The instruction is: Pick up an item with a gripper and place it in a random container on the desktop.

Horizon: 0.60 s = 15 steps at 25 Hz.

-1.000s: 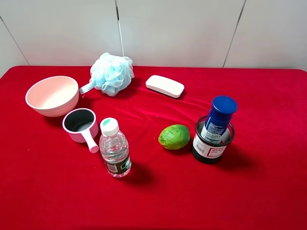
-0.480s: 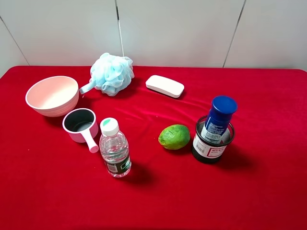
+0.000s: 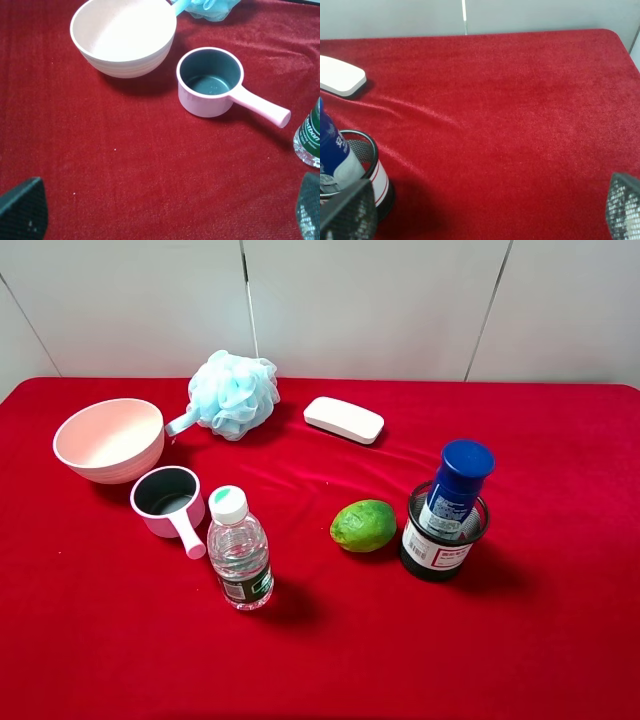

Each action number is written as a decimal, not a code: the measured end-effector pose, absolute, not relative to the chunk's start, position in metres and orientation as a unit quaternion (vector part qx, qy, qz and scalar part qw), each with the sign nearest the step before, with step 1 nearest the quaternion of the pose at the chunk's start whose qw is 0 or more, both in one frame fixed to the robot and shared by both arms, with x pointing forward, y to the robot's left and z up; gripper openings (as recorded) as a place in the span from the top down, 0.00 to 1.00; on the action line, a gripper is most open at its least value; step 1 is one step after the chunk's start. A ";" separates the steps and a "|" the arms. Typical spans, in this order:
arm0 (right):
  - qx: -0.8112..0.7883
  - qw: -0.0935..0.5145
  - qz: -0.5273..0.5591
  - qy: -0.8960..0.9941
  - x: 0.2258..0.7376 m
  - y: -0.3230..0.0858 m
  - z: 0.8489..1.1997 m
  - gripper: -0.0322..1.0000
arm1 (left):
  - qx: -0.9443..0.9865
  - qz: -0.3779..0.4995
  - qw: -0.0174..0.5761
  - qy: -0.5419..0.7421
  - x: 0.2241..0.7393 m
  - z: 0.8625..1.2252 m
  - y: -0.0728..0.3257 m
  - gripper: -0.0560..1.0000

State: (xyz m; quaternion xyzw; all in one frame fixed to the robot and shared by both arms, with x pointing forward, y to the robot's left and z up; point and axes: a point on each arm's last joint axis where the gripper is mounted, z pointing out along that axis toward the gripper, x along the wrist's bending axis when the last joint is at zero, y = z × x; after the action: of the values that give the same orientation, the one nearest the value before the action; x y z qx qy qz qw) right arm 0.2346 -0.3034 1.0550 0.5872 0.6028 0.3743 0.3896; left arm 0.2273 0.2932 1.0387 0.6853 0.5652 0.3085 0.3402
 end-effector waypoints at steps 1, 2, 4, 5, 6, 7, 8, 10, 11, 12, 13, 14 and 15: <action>0.587 0.390 0.374 0.603 0.235 -0.303 1.055 0.30 | 0.685 0.309 0.340 0.565 0.227 1.039 0.293 0.01; 0.587 0.390 0.374 0.603 0.235 -0.303 1.055 0.30 | 0.685 0.309 0.340 0.565 0.227 1.039 0.293 0.01; 0.587 0.390 0.374 0.603 0.235 -0.303 1.055 0.30 | 0.685 0.309 0.340 0.565 0.227 1.039 0.293 0.01; 0.587 0.390 0.374 0.603 0.235 -0.303 1.055 0.30 | 0.685 0.309 0.340 0.565 0.227 1.039 0.293 0.01; 0.587 0.390 0.374 0.603 0.235 -0.303 1.055 0.30 | 0.685 0.309 0.340 0.565 0.227 1.039 0.293 0.01; 0.587 0.390 0.374 0.603 0.235 -0.303 1.055 0.30 | 0.685 0.309 0.340 0.565 0.227 1.039 0.293 0.01; 0.587 0.390 0.374 0.603 0.235 -0.303 1.055 0.30 | 0.685 0.309 0.340 0.565 0.227 1.039 0.293 0.01; 0.587 0.390 0.374 0.603 0.235 -0.303 1.055 0.30 | 0.685 0.309 0.340 0.565 0.227 1.039 0.293 0.01; 0.587 0.390 0.374 0.603 0.235 -0.303 1.055 0.30 | 0.685 0.309 0.340 0.565 0.227 1.039 0.293 0.01; 0.587 0.390 0.374 0.603 0.235 -0.303 1.055 0.30 | 0.685 0.309 0.340 0.565 0.227 1.039 0.293 0.01; 0.587 0.390 0.374 0.603 0.235 -0.303 1.055 0.30 | 0.685 0.309 0.340 0.565 0.227 1.039 0.293 0.01; 0.587 0.390 0.374 0.603 0.235 -0.303 1.055 0.30 | 0.685 0.309 0.340 0.565 0.227 1.039 0.293 0.01; 0.587 0.390 0.374 0.603 0.235 -0.303 1.055 0.30 | 0.685 0.309 0.340 0.565 0.227 1.039 0.293 0.01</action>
State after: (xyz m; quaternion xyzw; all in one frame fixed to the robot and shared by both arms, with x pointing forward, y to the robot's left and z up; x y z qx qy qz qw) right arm 0.2346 -0.3034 1.0551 0.5871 0.6027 0.3744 0.3897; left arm 0.2273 0.2932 1.0387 0.6853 0.5652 0.3085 0.3402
